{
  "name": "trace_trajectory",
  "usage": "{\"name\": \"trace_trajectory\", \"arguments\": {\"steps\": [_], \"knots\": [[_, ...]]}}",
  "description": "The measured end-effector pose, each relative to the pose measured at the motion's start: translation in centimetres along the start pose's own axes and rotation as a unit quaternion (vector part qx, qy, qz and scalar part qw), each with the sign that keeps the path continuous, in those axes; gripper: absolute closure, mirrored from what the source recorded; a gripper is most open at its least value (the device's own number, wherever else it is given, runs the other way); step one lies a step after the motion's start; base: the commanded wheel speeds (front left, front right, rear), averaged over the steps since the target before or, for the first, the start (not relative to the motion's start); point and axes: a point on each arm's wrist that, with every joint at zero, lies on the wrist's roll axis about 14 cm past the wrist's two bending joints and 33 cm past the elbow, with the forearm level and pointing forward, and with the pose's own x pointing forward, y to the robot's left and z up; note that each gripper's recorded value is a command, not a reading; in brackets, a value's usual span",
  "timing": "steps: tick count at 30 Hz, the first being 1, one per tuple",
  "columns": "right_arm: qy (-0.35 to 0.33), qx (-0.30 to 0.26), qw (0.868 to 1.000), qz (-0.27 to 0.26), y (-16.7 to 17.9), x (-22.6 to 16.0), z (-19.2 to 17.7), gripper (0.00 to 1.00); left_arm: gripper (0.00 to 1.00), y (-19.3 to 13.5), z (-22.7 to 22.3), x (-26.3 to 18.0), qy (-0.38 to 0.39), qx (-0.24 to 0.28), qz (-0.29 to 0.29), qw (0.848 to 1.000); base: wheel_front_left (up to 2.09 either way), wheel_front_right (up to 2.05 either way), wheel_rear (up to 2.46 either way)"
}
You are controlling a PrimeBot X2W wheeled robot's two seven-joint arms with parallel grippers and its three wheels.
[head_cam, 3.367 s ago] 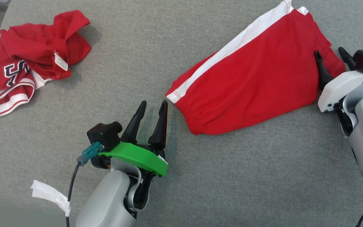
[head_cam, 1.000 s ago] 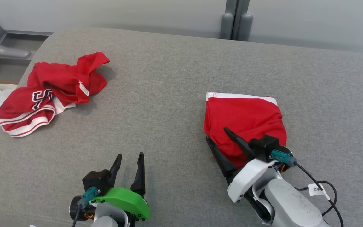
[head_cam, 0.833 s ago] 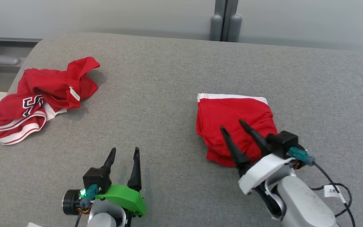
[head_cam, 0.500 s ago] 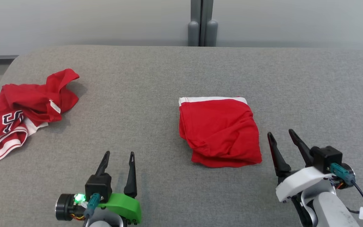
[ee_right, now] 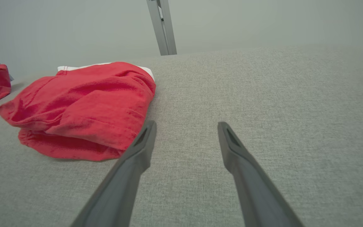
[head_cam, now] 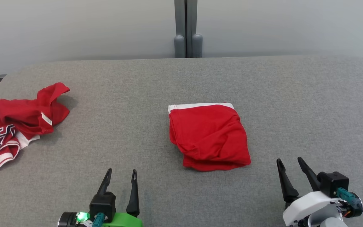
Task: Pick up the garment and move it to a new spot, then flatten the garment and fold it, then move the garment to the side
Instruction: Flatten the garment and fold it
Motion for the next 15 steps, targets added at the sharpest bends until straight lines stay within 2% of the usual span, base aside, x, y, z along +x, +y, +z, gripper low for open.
{"name": "trace_trajectory", "arguments": {"steps": [5,15], "knots": [[-0.008,-0.002,1.0,0.02,1.2,1.5,0.6,0.0,0.0,0.3,-0.3,0.1,0.005,-0.01,0.007,1.0,0.0,0.0,0.0],[-0.023,-0.019,0.993,0.118,7.8,6.2,2.1,0.0,0.0,1.5,-0.1,0.1,0.005,-0.023,0.027,0.999,0.0,0.0,0.0]]}}
